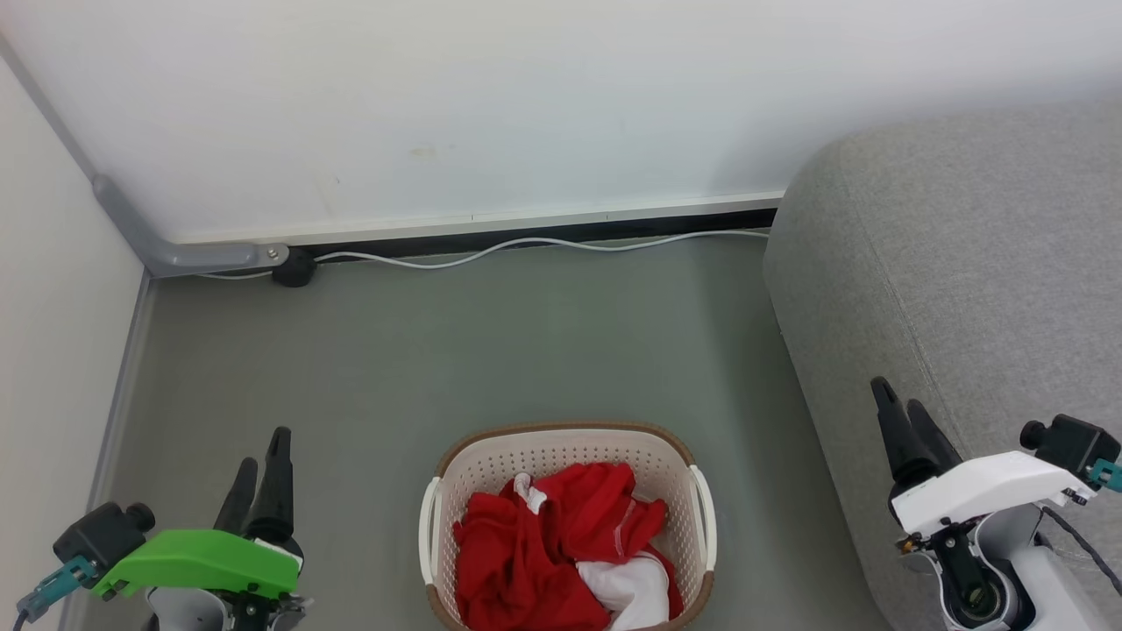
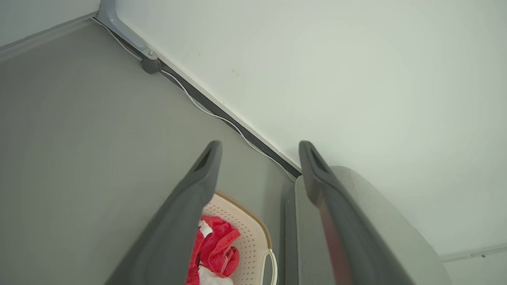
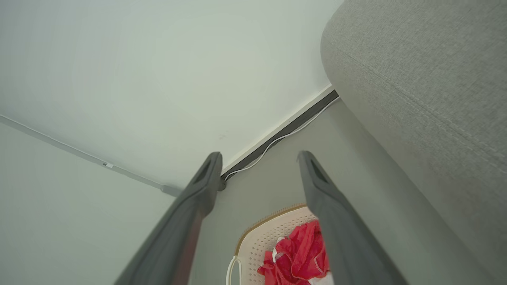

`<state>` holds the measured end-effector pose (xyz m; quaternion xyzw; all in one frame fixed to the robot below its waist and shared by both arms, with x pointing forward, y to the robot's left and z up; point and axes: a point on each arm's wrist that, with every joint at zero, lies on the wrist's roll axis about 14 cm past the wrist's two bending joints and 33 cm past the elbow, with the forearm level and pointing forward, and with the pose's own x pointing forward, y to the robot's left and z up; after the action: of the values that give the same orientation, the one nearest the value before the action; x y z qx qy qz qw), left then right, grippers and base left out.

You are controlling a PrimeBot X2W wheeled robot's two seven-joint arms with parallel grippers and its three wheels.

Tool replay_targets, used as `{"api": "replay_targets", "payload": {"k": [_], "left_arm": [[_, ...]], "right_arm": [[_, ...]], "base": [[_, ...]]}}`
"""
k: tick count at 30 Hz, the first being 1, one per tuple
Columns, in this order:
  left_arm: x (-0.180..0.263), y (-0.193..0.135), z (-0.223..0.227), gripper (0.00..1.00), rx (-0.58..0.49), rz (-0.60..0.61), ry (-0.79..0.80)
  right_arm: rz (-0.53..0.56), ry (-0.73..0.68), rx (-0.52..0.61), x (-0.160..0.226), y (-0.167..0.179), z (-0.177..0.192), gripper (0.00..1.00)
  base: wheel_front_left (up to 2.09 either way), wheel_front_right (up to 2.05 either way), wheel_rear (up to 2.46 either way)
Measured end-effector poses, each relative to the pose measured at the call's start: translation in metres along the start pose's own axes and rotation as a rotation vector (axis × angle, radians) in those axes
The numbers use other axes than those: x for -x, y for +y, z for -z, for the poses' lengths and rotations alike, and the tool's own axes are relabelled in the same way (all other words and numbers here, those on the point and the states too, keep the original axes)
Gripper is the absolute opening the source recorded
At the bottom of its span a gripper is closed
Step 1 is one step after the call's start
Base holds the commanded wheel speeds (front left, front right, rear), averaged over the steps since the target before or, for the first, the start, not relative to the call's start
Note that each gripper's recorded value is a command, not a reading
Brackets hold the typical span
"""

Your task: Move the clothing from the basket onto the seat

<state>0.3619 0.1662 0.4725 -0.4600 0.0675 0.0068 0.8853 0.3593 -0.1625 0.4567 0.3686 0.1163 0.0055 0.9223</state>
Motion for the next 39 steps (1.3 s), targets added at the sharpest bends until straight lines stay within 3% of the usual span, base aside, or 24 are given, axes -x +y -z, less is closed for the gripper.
{"api": "replay_targets", "payload": {"k": [21, 39], "left_arm": [[-0.001, -0.014, -0.002, 1.00, -0.277, 0.052, -0.039], [-0.001, -0.031, 0.002, 1.00, -0.521, 0.133, -0.068]], "right_arm": [[-0.096, 0.039, 0.377, 0.005, 0.012, 0.018, 1.00], [-0.115, -0.027, 0.643, 0.005, 0.009, 0.003, 1.00]], "base": [[0.00, 0.00, 0.00], [0.00, 0.00, 0.00]]}}
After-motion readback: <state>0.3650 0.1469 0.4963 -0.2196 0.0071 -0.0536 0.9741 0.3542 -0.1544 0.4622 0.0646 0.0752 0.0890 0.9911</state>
